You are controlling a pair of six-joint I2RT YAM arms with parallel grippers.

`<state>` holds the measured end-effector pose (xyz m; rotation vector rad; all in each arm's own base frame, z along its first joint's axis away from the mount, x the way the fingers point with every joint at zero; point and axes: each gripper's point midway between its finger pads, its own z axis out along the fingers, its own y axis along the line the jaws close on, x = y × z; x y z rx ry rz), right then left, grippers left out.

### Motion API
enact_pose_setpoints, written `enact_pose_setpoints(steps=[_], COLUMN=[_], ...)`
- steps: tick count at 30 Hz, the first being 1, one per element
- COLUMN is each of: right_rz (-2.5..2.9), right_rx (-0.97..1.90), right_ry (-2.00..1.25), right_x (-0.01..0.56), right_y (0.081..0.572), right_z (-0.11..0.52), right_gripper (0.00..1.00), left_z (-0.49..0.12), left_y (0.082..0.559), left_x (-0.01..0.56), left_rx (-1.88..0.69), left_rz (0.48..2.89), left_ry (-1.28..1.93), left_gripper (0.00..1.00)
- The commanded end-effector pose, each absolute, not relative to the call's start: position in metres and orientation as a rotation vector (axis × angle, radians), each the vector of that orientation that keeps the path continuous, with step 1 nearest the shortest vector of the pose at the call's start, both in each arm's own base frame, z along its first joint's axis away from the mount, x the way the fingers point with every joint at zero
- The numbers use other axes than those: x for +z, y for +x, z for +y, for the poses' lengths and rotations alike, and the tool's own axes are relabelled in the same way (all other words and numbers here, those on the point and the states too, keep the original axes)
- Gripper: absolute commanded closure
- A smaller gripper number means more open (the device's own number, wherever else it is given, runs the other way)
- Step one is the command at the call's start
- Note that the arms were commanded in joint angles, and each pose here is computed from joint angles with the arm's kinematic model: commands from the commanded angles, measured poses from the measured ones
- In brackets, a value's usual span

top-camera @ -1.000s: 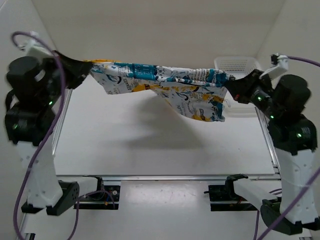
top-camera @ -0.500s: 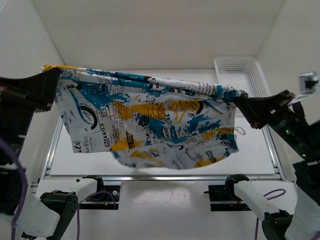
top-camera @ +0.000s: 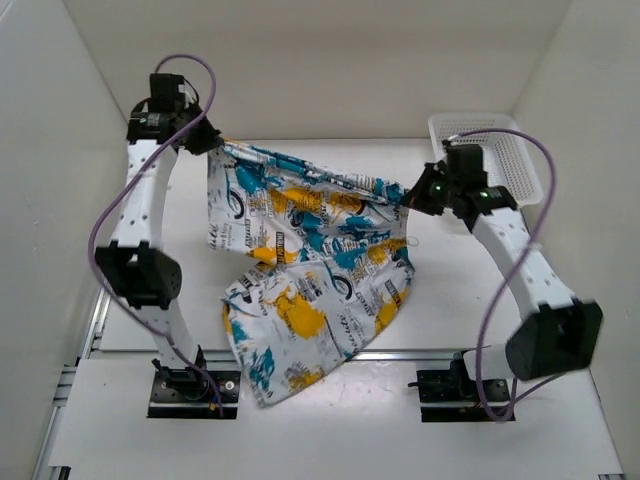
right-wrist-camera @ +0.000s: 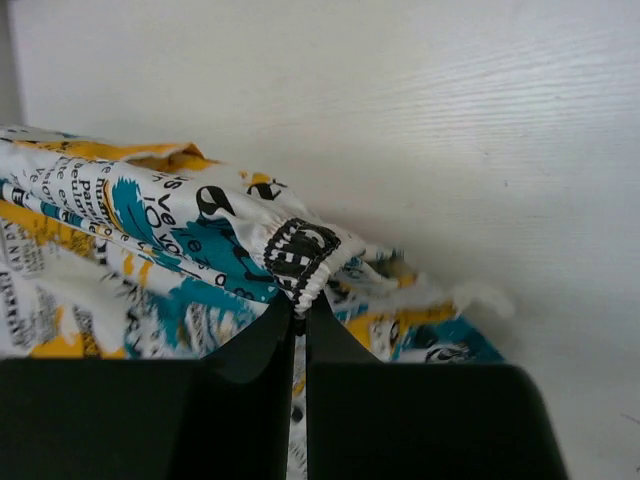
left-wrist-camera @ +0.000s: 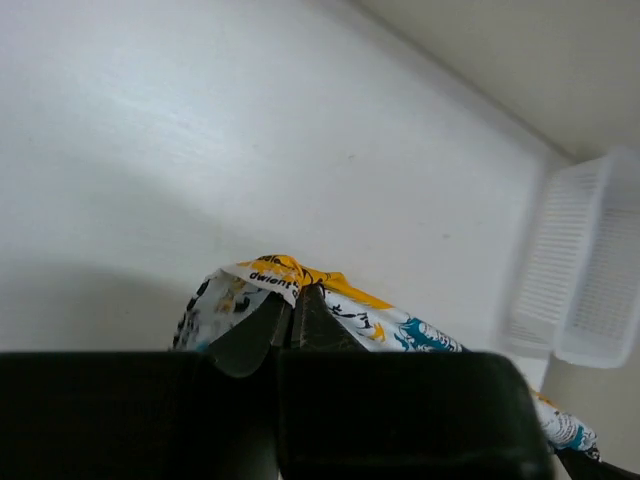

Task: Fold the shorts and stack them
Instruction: Fold the shorts

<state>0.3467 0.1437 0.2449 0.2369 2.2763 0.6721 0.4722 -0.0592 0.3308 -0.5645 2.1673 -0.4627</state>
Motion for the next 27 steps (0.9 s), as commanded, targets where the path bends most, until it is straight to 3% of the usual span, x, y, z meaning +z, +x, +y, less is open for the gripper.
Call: enact_pose_setpoints(steps=[1,8,13,20,27], right_rz=[2.255,2.385,2.385,2.415,2.476], right_rx=[0.532,0.524,0.572,0.691,0.736], right_ry=[0.273,0.358,0.339,0.345,0.328], right_x=[0.221,0.166,0.174,0.181,0.174], right_y=[0.391,0.471,0.494,0.459,0.387], right_z=[0.133,0.147,0.158,0.148,0.144], right_gripper=[1.00,1.00,1.00,1.00,1.00], left_z=[-0.031,-0.023,-0.030,-0.046,-0.078], left_y=[0.484,0.546,0.546,0.453,0.338], left_x=[0.349,0.302,0.298,0.295,0.238], left_rx=[-0.389,-0.352,-0.395,-0.304,-0.442], left_rz=[2.088,2.153,2.176,2.260,2.403], left_ry=[-0.573,-0.601,-0.584,-0.587,-0.626], left_gripper=[0.90,0.90,0.90,0.90,0.90])
